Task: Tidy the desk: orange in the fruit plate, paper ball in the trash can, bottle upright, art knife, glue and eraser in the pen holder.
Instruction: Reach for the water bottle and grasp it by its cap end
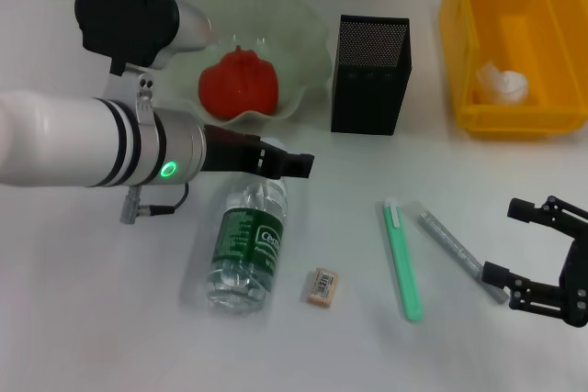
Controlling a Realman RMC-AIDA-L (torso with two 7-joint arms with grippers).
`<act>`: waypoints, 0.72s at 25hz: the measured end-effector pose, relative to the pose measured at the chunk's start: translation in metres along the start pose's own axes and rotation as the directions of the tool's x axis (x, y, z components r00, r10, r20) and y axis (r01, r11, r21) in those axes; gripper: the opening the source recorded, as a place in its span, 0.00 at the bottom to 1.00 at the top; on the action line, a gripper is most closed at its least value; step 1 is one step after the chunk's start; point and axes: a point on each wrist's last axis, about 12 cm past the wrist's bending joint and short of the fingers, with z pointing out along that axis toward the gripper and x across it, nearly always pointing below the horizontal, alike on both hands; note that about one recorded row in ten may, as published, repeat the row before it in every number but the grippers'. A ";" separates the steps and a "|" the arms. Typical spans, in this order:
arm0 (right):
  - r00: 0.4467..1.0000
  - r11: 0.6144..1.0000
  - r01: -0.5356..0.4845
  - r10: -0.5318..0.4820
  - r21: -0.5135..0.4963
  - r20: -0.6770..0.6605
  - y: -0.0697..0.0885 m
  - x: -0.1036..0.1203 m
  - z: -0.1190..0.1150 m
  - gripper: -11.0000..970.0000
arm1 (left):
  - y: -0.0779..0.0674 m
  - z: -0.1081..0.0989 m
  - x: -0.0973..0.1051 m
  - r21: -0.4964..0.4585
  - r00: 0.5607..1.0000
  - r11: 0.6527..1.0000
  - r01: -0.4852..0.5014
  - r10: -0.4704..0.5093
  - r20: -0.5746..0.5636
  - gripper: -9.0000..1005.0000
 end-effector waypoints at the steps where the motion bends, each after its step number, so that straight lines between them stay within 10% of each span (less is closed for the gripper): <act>1: 1.000 1.000 -0.001 0.001 -0.001 0.001 0.000 0.001 0.000 0.87 | 0.002 0.002 -0.002 -0.005 1.000 1.000 0.001 -0.001 0.000 0.83; 18: 1.000 1.000 -0.026 0.026 0.000 -0.005 -0.001 0.006 0.006 0.87 | 0.023 0.022 -0.005 -0.045 0.998 0.998 0.048 -0.050 -0.041 0.83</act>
